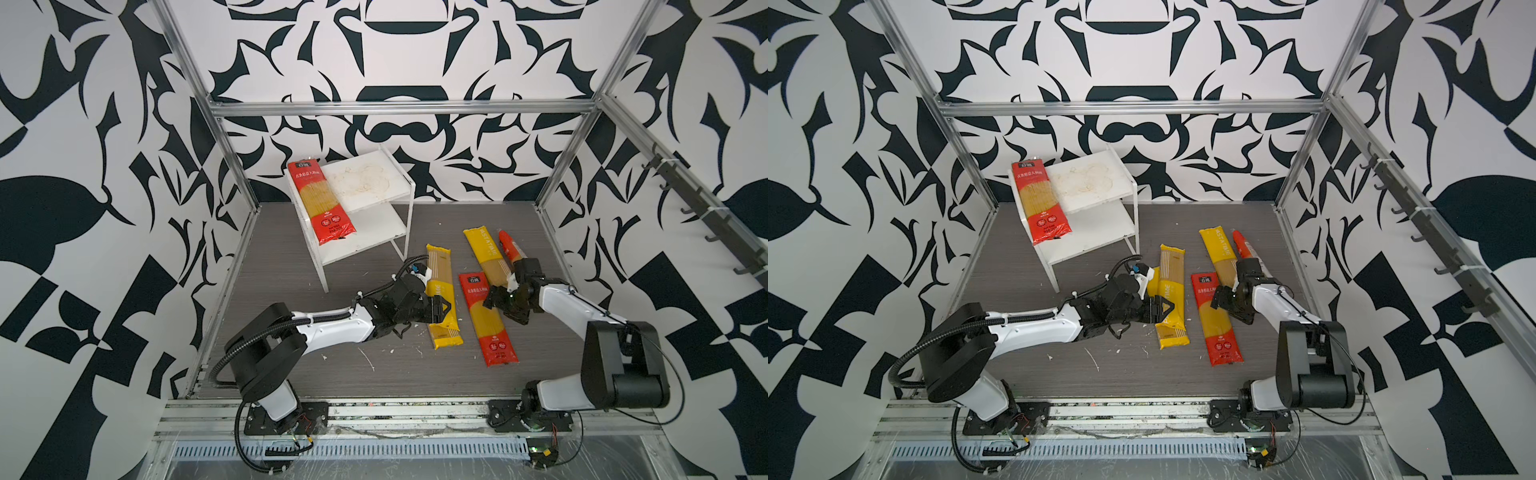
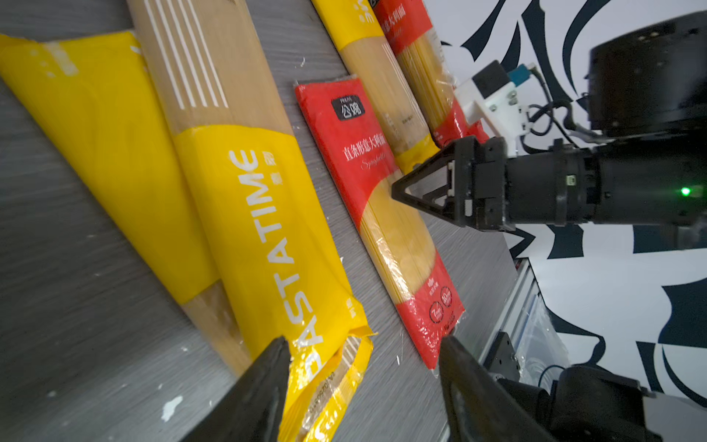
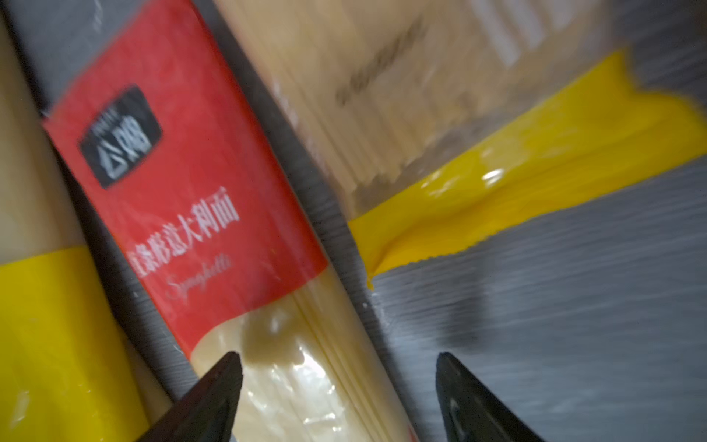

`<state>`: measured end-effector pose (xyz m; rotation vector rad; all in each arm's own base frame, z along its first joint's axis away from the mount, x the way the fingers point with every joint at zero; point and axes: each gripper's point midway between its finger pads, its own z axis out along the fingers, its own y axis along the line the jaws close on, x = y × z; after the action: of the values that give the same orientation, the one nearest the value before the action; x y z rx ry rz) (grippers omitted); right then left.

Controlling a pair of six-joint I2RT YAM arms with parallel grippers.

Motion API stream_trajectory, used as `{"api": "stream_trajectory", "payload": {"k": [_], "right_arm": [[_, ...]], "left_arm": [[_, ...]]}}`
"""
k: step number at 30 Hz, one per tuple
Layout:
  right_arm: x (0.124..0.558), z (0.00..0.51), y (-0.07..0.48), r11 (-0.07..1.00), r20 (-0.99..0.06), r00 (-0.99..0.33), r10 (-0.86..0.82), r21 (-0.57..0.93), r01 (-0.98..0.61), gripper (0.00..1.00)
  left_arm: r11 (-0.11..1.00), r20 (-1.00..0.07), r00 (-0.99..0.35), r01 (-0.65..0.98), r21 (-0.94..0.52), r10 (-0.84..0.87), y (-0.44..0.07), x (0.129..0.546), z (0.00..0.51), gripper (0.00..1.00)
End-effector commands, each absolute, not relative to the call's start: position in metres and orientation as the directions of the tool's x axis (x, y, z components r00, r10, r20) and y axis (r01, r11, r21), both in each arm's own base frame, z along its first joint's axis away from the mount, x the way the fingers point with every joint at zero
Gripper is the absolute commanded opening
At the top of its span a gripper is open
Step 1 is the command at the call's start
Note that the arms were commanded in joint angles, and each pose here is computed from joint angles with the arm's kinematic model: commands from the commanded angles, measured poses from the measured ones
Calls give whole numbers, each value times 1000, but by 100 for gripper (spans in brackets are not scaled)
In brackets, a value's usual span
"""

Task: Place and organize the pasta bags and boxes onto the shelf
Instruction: 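Lower the right gripper onto a red spaghetti bag while the left gripper approaches, then grasp the red bag's end with the right gripper and lift it upright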

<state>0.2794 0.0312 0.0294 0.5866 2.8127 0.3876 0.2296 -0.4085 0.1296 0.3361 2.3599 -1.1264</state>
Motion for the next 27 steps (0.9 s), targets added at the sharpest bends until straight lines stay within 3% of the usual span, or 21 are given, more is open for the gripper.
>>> {"api": "stream_trajectory", "payload": {"k": [1,5,11,17,23,27], "right_arm": [[278,35,53,837,-145,-887,439,425,345,82],[266,42,75,801,-108,-897,428,504,322,73],[266,44,83,775,-112,-892,437,550,311,69],[279,30,70,820,-158,-891,425,483,306,68],[277,21,83,788,-122,-903,412,546,285,32],[284,46,91,761,-207,-889,409,614,208,14]], "left_arm": [[620,-529,-849,416,-665,2,-411,229,135,66],[630,-539,-842,421,-653,5,-408,229,135,66],[627,-538,-843,422,-655,5,-409,230,136,67],[623,-532,-847,416,-663,0,-409,229,137,66],[622,-539,-842,413,-665,-16,-405,230,142,67],[612,-538,-842,407,-678,-35,-403,233,148,67]]}}
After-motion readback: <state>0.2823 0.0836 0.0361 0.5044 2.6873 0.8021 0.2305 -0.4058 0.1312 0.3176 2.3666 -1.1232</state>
